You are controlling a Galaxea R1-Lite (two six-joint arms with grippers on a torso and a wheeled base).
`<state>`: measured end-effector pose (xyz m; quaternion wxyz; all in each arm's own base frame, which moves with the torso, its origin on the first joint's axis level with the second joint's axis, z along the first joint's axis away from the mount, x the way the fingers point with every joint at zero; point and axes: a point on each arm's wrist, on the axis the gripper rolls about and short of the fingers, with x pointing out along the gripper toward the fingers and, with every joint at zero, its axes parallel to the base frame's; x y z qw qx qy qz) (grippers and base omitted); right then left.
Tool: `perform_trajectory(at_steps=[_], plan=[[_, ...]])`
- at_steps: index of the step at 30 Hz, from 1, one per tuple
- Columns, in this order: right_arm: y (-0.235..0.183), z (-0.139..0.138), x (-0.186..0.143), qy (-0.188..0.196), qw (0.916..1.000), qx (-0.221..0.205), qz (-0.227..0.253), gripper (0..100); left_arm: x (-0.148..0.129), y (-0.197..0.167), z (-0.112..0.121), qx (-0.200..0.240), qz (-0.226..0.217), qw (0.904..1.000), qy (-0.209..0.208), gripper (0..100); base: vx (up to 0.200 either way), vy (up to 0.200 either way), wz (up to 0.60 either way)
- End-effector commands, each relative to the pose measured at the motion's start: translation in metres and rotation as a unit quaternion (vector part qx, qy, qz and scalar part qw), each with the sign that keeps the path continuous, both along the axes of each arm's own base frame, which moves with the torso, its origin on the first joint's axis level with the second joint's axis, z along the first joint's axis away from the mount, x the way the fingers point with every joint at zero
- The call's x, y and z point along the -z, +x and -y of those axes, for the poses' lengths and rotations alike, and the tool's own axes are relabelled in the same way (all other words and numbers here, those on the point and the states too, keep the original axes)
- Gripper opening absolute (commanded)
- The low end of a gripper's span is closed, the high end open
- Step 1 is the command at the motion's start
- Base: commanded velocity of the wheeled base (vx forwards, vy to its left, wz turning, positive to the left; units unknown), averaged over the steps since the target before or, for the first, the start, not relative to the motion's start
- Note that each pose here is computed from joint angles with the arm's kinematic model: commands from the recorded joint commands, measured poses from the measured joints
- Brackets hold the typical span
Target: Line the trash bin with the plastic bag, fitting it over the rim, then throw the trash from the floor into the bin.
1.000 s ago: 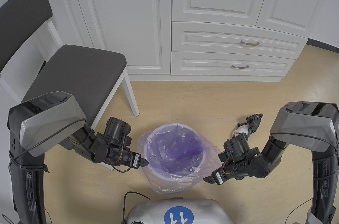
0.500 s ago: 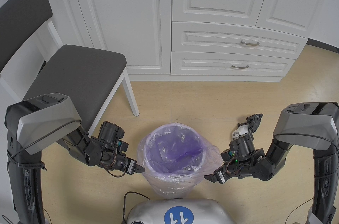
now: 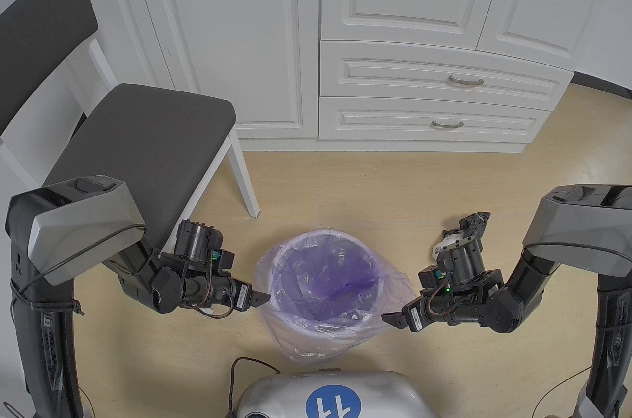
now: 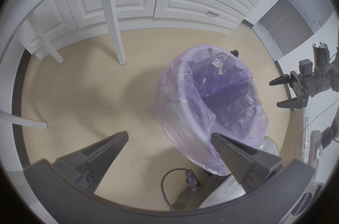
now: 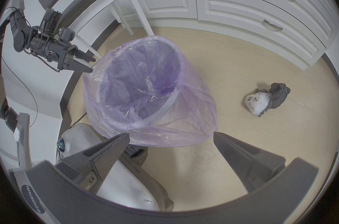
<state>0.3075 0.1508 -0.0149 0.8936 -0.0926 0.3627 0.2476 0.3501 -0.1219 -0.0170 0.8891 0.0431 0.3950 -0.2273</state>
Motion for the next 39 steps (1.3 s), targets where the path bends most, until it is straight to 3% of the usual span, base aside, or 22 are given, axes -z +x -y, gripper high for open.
perform_trajectory(at_steps=[1, 18, 30, 39], plan=[[-0.004, 0.001, -0.006, 0.000, 1.0000, -0.003, 0.004, 100, 0.000, -0.002, -0.002, -0.002, 0.001, 1.0000, -0.001, 100, 0.000, 0.000, 0.00], [0.000, -0.002, -0.027, 0.019, 0.9992, -0.002, 0.037, 100, -0.013, 0.001, -0.005, -0.009, 0.061, 0.9979, -0.022, 100, 0.000, 0.000, 0.00], [-0.001, -0.004, -0.027, 0.020, 0.9992, -0.003, 0.036, 100, -0.014, 0.001, -0.004, -0.020, 0.100, 0.9937, -0.048, 100, -0.200, 0.000, 0.00], [0.004, -0.011, -0.026, 0.035, 0.9987, 0.008, 0.035, 100, 0.004, 0.001, 0.000, -0.015, 0.138, 0.9884, -0.061, 100, 0.000, 0.000, 0.00]])
